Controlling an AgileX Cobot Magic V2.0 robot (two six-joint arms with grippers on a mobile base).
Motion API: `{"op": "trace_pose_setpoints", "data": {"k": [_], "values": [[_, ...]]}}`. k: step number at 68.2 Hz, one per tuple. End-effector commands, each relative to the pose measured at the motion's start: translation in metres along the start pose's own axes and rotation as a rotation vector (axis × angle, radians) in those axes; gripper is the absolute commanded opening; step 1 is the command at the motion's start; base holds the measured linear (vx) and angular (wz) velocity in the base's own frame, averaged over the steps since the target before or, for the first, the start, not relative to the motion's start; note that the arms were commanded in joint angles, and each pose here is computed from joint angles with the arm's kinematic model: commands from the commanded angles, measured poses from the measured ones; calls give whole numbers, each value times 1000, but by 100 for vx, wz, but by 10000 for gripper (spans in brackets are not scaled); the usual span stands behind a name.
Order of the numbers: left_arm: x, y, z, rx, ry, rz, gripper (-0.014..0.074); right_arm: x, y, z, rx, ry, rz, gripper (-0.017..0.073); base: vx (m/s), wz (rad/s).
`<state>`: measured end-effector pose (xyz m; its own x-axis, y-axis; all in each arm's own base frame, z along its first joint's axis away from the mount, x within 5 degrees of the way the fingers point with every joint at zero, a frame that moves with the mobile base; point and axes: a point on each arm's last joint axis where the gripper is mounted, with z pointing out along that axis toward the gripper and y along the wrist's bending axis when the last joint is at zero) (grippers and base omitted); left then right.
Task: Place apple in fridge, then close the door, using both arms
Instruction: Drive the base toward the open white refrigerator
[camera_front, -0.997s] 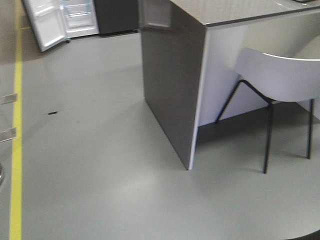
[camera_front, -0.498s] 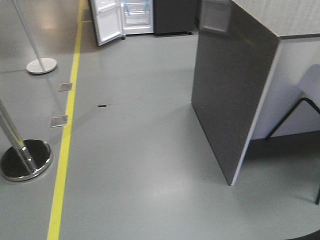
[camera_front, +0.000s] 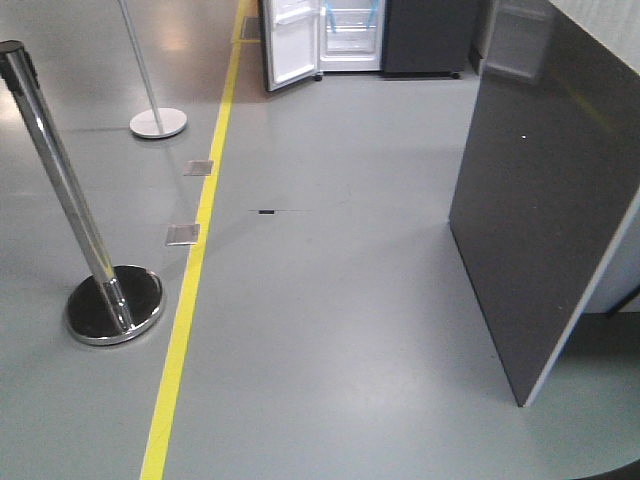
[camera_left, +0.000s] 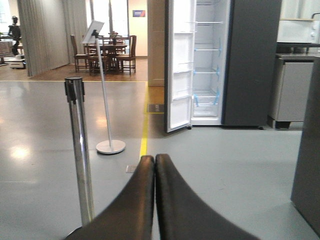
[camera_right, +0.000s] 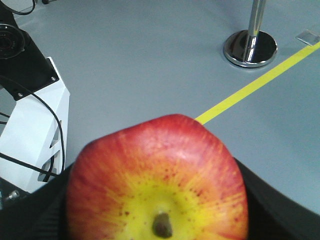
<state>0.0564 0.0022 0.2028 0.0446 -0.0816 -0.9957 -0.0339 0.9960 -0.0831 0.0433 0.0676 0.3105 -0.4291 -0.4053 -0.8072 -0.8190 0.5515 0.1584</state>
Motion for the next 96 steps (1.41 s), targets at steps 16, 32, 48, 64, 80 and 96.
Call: {"op": "trace_pose_setpoints", "data": {"k": [16,32,48,64,80,96], "values": [[2,0,0,10,-61,-9,-6,-12,3,-4,-16,-74,-1,134,9,21],[2,0,0,10,-61,-9,-6,-12,3,-4,-16,-74,-1,134,9,16],[2,0,0,10,-61,-9,-6,-12,3,-4,-16,-74,-1,134,10,10],[2,0,0,10,-61,-9,-6,-12,3,-4,-17,-73,-1,134,12,2],[2,0,0,10,-61,-9,-6,-12,3,-4,-17,-73,-1,134,14,-1],[2,0,0,10,-61,-9,-6,-12,3,-4,-17,-73,-1,134,16,-1]]}}
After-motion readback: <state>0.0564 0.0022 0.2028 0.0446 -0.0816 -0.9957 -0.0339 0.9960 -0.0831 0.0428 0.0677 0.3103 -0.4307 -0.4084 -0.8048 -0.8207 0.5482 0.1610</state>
